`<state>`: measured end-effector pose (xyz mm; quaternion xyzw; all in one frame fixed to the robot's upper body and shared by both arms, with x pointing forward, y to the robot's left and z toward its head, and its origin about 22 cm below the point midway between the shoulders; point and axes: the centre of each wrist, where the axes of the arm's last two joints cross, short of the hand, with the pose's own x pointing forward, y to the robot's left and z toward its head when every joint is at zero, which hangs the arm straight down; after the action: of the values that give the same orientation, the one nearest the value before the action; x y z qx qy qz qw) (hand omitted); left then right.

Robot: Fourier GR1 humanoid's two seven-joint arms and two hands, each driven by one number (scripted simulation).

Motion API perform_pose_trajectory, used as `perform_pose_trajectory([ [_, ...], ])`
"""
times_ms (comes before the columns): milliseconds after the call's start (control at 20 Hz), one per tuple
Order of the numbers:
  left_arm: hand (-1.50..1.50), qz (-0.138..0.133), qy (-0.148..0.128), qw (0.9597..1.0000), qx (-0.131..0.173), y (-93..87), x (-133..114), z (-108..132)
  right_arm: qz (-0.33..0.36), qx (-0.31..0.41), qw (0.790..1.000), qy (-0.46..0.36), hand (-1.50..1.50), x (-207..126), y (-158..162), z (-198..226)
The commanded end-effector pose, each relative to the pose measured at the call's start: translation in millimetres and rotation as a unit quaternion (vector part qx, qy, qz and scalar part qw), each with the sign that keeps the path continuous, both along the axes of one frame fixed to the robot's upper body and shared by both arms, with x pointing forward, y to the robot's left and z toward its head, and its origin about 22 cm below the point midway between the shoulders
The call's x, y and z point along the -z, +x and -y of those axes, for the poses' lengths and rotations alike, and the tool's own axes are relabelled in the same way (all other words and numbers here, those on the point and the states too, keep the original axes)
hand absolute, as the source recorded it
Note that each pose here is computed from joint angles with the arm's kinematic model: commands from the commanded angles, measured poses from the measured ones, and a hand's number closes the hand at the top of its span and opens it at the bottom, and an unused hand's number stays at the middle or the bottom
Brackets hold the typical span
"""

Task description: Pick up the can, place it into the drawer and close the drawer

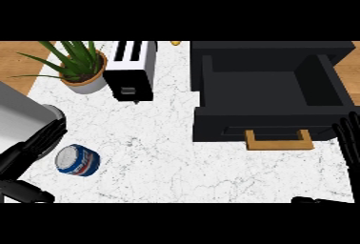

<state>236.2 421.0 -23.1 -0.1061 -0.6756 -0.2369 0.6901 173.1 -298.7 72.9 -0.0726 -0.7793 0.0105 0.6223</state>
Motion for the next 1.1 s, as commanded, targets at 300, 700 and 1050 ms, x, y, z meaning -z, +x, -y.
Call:
perform_pose_trajectory([
  [300,-1.50,0.006,-0.045,0.9982,0.038,0.9,31.4,0.3,0.009,0.002,1.000,0.003,-1.50,-2.4,-9.0,-1.8],
  [700,-1.50,-0.016,-0.043,0.9986,0.027,-6.0,47.2,-11.6,0.011,-0.002,1.000,0.003,-1.50,-10.0,-3.7,-2.3],
  [1050,-1.50,-0.011,-0.047,0.9984,0.030,9.4,43.3,-7.1,0.013,0.008,1.000,-0.006,-1.50,-23.4,-18.2,-5.8],
])
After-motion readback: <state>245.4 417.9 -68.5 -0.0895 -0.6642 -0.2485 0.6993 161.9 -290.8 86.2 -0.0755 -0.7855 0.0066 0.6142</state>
